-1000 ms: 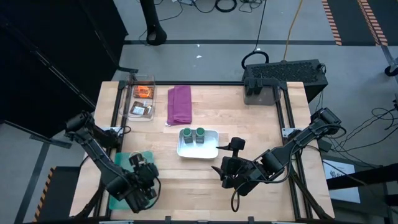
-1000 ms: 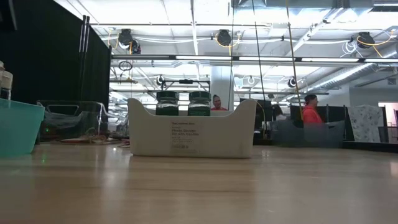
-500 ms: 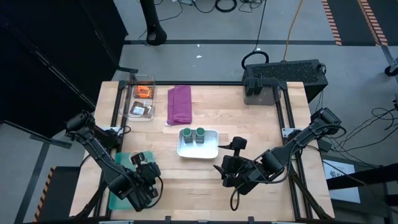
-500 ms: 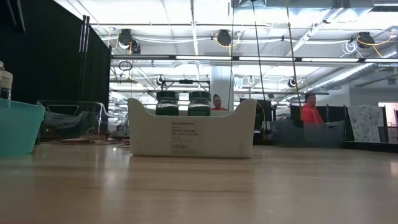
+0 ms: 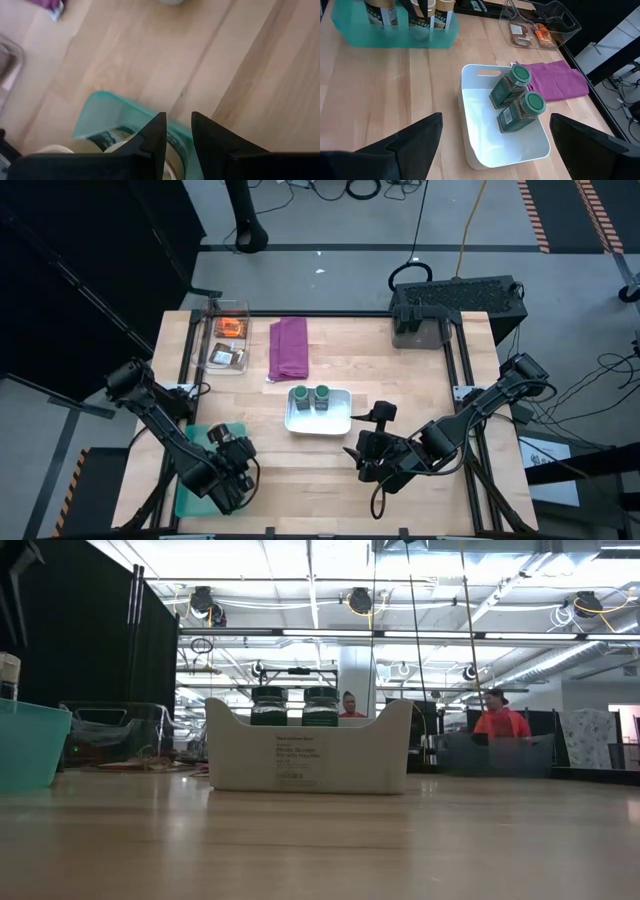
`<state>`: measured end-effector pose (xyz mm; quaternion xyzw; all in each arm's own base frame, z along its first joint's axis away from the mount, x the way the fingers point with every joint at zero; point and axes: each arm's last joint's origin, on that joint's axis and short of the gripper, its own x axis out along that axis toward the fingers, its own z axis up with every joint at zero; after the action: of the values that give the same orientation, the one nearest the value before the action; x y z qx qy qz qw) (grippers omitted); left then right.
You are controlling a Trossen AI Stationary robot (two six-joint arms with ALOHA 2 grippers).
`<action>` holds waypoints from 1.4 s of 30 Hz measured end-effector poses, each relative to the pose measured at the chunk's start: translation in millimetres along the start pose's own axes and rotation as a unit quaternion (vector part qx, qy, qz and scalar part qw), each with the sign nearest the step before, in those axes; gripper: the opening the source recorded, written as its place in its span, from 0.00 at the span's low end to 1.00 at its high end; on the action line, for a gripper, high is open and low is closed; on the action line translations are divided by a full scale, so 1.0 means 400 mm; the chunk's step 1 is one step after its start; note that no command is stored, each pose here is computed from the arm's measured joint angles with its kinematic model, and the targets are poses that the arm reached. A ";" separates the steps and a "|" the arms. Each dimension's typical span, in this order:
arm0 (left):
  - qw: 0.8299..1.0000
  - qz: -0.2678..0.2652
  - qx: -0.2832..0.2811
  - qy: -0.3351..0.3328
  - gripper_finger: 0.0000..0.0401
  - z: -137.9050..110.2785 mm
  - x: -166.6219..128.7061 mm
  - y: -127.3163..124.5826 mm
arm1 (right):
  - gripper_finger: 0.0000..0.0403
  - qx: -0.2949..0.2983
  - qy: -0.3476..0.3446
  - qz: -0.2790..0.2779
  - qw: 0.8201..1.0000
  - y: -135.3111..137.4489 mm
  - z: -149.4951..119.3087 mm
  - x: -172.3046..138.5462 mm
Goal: Sort spices by type
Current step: Put the brown seasoning bottle into the blue bin, then return to Home Position
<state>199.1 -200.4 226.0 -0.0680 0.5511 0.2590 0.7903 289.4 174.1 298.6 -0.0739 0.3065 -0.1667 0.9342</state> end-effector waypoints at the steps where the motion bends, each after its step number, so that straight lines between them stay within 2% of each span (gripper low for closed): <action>1: 1.000 -0.002 0.000 0.007 0.24 -0.001 0.000 -0.001 | 0.87 0.002 0.000 0.000 1.000 0.000 0.000 0.000; 13: 0.994 -0.015 0.007 0.103 0.24 -0.022 -0.005 0.001 | 0.87 0.010 0.001 0.001 1.000 0.000 0.000 0.000; 21: 0.994 -0.023 0.013 0.107 0.24 -0.021 -0.013 -0.002 | 0.87 -0.002 -0.001 -0.008 1.000 -0.002 -0.001 0.001; 26: 0.997 -0.040 0.045 0.041 0.24 -0.009 -0.043 -0.016 | 0.87 -0.036 -0.024 -0.026 0.999 -0.005 0.013 0.006; 30: 0.994 -0.051 0.072 -0.058 0.24 0.003 -0.075 -0.032 | 0.87 -0.050 -0.045 -0.016 0.998 -0.001 0.029 0.008; 33: 0.976 -0.071 0.114 -0.172 0.24 0.020 -0.091 -0.063 | 0.87 -0.058 -0.053 -0.012 0.997 -0.002 0.037 0.011; 37: 0.942 -0.109 0.181 -0.259 0.24 0.064 -0.106 -0.107 | 0.87 -0.067 -0.064 -0.003 0.996 -0.005 0.050 0.018; 39: 0.921 -0.122 0.218 -0.299 0.24 0.097 -0.113 -0.125 | 0.87 -0.074 -0.073 0.010 0.995 -0.009 0.062 0.025; 42: 0.880 -0.138 0.292 -0.349 0.24 0.140 -0.113 -0.144 | 0.87 -0.086 -0.095 0.051 0.990 -0.014 0.085 0.037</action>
<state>262.2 -243.0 278.2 0.1851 0.2748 -0.0182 0.9434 319.4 164.9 319.0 -0.1535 0.2329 -0.0839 0.9566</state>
